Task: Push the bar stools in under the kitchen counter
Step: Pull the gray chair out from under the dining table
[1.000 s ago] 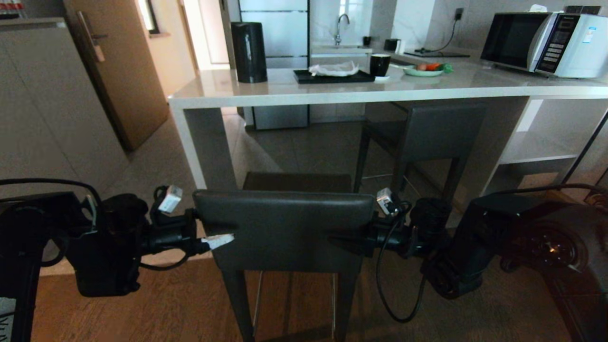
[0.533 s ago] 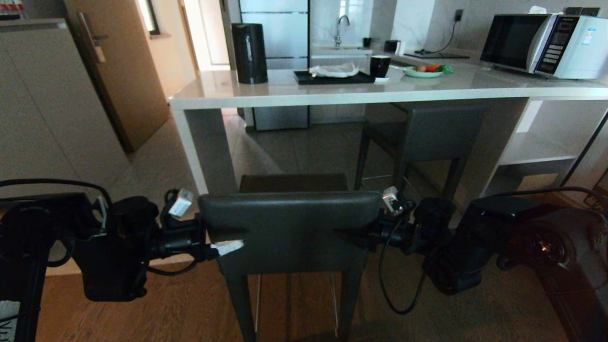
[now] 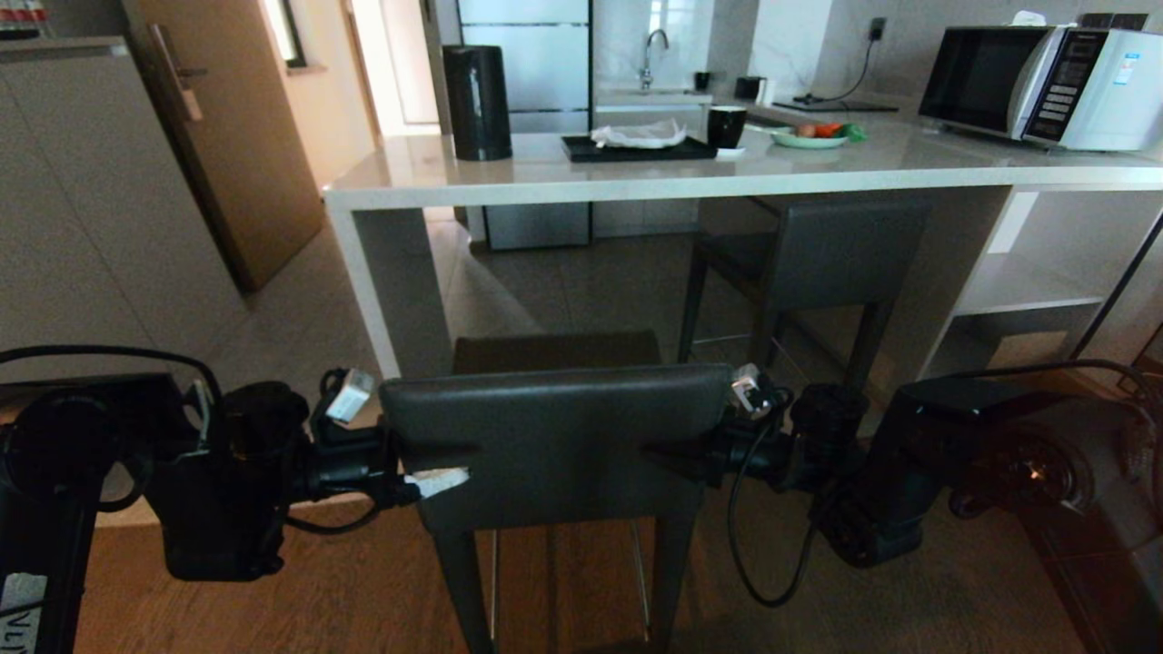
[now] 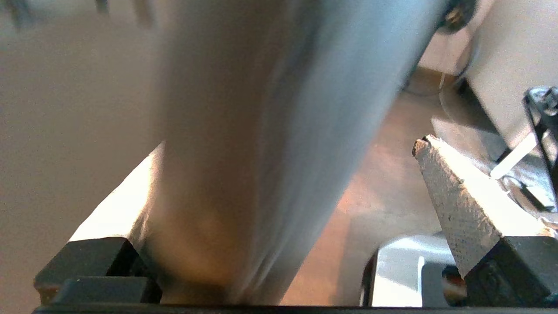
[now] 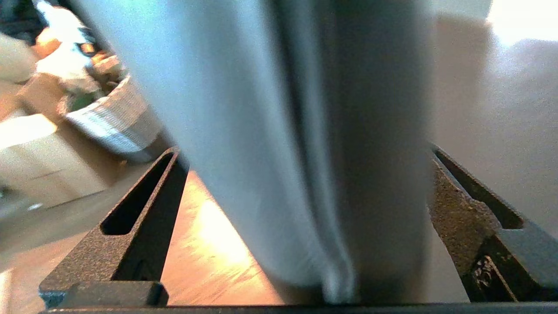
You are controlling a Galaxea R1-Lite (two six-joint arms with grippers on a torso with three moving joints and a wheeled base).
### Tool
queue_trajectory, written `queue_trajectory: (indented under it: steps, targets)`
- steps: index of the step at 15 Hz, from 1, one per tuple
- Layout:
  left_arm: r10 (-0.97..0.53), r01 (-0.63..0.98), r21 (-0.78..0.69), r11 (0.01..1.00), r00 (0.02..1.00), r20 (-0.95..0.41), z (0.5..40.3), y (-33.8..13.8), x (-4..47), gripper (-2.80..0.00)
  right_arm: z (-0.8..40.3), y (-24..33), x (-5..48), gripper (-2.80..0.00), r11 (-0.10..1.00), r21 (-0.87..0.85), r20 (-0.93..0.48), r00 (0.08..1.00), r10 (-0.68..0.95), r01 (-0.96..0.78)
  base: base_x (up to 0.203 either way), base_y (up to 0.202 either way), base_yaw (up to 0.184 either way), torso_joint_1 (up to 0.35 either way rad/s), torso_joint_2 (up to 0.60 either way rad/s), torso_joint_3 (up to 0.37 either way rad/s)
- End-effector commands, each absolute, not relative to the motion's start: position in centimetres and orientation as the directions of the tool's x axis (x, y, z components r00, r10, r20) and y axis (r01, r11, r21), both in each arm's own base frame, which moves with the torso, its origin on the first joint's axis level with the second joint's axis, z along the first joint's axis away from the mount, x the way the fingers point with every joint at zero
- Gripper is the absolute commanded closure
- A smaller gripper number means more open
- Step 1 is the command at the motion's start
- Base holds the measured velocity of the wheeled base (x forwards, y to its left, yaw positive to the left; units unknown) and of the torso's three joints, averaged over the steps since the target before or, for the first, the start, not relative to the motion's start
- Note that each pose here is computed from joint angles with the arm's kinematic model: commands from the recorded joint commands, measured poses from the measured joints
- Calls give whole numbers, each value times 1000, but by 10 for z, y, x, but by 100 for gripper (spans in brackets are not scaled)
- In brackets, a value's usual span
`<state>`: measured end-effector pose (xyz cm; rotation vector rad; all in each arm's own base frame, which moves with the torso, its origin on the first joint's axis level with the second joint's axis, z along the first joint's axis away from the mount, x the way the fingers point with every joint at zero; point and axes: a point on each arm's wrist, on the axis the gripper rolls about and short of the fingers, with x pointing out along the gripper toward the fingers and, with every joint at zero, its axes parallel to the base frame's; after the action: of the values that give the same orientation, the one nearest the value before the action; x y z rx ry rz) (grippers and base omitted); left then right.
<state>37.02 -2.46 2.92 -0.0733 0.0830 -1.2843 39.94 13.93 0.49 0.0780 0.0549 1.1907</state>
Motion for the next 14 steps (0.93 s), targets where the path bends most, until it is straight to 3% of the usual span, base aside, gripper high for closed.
queue_trajectory:
  steps: [1, 14]
  targets:
    - [-937, 930, -114, 350, 350, -25, 20, 4, 372, -280, 13, 129, 397, -280, 374, 80, 7, 376, 927, -924, 0, 0, 0, 0, 0, 0]
    - [-854, 838, -172, 518, 518, -48, 1, 96, 323, -280, 43, 75, 355, -280, 412, 128, -33, 411, 911, -902, 0, 0, 0, 0, 0, 0]
